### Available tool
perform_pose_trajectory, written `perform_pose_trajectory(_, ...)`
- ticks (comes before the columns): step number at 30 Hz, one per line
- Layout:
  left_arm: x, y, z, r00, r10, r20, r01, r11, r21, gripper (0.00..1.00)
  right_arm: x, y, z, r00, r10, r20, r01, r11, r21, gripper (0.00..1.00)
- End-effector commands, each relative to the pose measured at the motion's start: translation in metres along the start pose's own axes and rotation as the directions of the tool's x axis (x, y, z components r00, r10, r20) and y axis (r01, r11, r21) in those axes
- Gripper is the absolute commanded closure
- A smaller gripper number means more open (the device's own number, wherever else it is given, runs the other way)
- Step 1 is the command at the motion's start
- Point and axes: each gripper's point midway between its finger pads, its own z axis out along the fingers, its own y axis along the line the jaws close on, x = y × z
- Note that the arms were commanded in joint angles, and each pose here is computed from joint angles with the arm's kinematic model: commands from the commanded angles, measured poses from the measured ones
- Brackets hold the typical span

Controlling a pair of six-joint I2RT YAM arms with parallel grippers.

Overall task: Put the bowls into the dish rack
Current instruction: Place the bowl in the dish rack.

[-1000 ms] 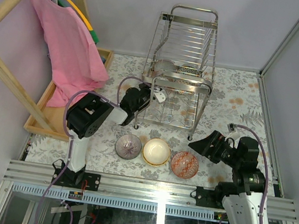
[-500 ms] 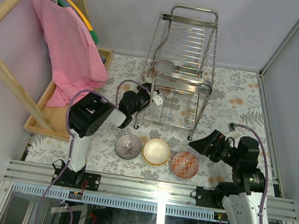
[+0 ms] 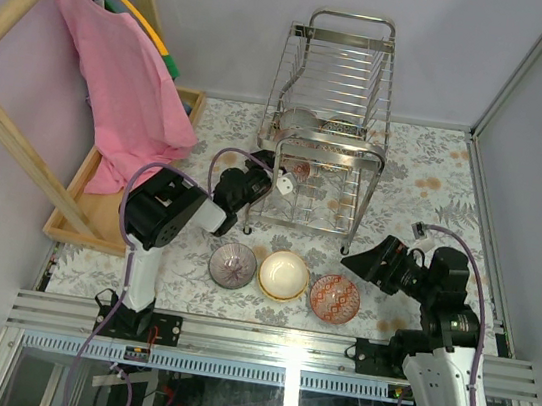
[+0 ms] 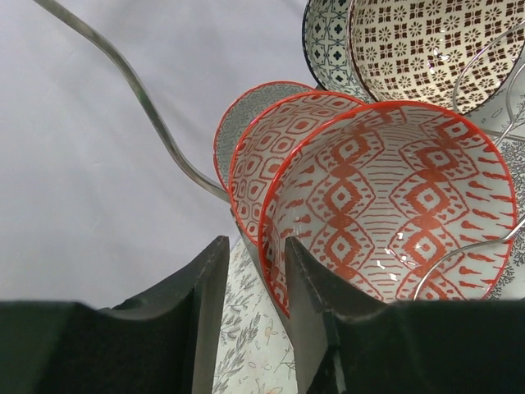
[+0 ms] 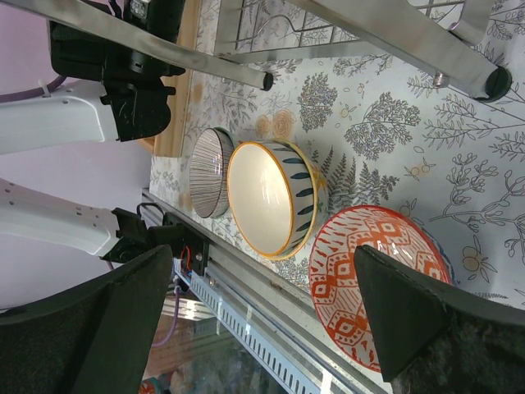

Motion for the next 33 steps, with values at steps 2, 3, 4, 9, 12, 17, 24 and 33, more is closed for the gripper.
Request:
perform_pose_trajectory(2, -0.020, 0.013, -0.003, 0.999, 0.005, 0.046, -0.002, 0.998, -0.070, 0.63, 0.002, 0.011, -0.001, 1.000, -0.013, -0.014, 0.012, 0.998, -0.059, 0.00)
perform_pose_trajectory(3, -0.021, 0.016, -0.004, 0.999, 0.001, 0.047, 0.003, 0.997, -0.081, 0.62, 0.002, 0.011, -0.001, 1.000, -0.012, -0.014, 0.012, 0.998, -0.061, 0.00)
perform_pose_trajectory(4, -0.022, 0.020, -0.004, 0.999, 0.001, 0.046, 0.003, 0.996, -0.094, 0.60, 0.003, 0.011, -0.001, 1.000, -0.013, -0.013, 0.012, 0.998, -0.062, 0.00)
perform_pose_trajectory(9, -0.031, 0.043, -0.011, 0.999, -0.009, 0.044, 0.017, 0.985, -0.173, 0.45, 0.001, 0.016, -0.004, 1.000, -0.016, -0.005, 0.016, 0.997, -0.070, 0.00)
perform_pose_trajectory(12, -0.029, 0.059, -0.018, 1.000, -0.019, 0.021, 0.023, 0.972, -0.234, 0.30, 0.001, 0.019, -0.007, 1.000, -0.019, -0.001, 0.019, 0.997, -0.073, 0.01)
perform_pose_trajectory(17, -0.018, 0.085, -0.033, 0.996, -0.086, -0.020, 0.074, 0.938, -0.340, 0.00, 0.003, 0.022, -0.012, 1.000, -0.022, 0.004, 0.022, 0.997, -0.069, 0.00)
perform_pose_trajectory(24, 0.017, 0.110, -0.053, 0.971, -0.196, -0.140, 0.102, 0.860, -0.500, 0.00, 0.005, 0.028, -0.022, 0.999, -0.033, 0.000, 0.033, 0.998, -0.054, 0.01)
perform_pose_trajectory(33, 0.058, 0.129, -0.096, 0.861, -0.382, -0.335, 0.043, 0.711, -0.702, 0.00, 0.014, 0.020, -0.026, 0.999, -0.014, -0.037, 0.014, 1.000, -0.007, 0.01)
